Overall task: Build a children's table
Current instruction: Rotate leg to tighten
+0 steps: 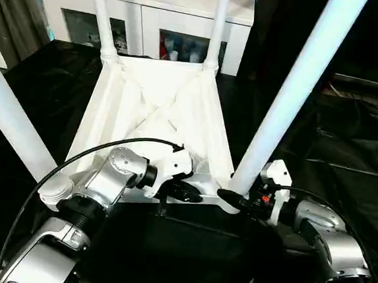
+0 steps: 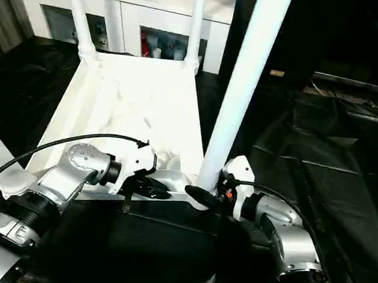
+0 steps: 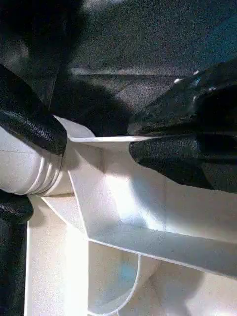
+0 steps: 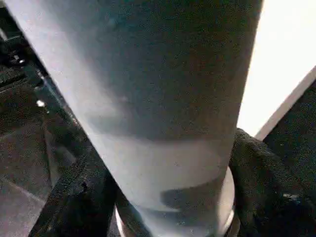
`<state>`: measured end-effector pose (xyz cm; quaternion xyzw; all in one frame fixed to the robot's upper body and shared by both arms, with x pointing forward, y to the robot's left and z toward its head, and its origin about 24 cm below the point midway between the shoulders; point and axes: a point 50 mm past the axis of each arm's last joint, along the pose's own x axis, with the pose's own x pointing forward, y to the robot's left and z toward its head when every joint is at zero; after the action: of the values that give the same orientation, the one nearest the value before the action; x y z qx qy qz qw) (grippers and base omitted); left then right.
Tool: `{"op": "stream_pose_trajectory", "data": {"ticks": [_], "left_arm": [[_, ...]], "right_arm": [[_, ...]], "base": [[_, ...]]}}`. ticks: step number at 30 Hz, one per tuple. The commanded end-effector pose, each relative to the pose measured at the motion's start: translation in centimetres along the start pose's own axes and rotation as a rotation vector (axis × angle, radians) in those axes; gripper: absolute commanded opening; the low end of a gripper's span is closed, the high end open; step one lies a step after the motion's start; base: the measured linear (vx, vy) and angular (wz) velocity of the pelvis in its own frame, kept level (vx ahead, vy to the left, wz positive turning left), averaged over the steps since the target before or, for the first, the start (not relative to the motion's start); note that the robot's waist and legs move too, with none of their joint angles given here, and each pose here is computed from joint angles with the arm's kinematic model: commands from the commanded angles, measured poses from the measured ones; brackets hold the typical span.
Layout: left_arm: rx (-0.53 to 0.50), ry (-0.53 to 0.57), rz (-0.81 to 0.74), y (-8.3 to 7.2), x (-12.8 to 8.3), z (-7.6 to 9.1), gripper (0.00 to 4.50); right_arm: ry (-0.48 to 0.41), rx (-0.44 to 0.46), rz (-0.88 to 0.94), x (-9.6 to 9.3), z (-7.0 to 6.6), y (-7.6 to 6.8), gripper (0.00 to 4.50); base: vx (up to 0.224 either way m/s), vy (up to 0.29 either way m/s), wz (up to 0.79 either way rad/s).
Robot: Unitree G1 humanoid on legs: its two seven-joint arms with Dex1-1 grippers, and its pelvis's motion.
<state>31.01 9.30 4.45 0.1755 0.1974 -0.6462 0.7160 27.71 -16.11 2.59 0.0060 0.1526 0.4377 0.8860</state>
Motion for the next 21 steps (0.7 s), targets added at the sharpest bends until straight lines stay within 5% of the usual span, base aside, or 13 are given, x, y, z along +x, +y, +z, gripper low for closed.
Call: {"op": "stream_pose_trajectory", "data": {"ticks": [1, 5, 10, 17, 21], "left_arm": [[-0.076, -0.027, 0.053, -0.3, 2.0, -0.3, 0.00], [-0.139, -0.025, 0.246, 0.5, 4.9, 1.1, 0.00], [-0.144, -0.022, 0.302, 0.5, 6.3, 1.9, 0.00], [-0.078, -0.014, 0.239, -0.2, 6.9, 2.1, 0.00], [-0.033, -0.027, 0.177, -0.3, 6.1, 1.8, 0.00]], "right_arm": [[0.036, 0.033, -0.095, 0.9, -0.9, -0.1, 2.71], [0.046, 0.169, -0.434, 2.7, -2.1, -0.7, 2.70], [0.041, 0.192, -0.537, 4.0, -1.9, -0.3, 2.70], [-0.019, 0.122, -0.431, 5.6, -0.6, 1.0, 2.70], [-0.039, 0.097, -0.318, 5.1, -0.2, 1.3, 3.42]], "base": [[0.000, 0.000, 0.00], [0.000, 0.000, 0.00], [0.000, 0.000, 0.00], [0.000, 0.000, 0.00], [0.000, 0.000, 0.00]]}}
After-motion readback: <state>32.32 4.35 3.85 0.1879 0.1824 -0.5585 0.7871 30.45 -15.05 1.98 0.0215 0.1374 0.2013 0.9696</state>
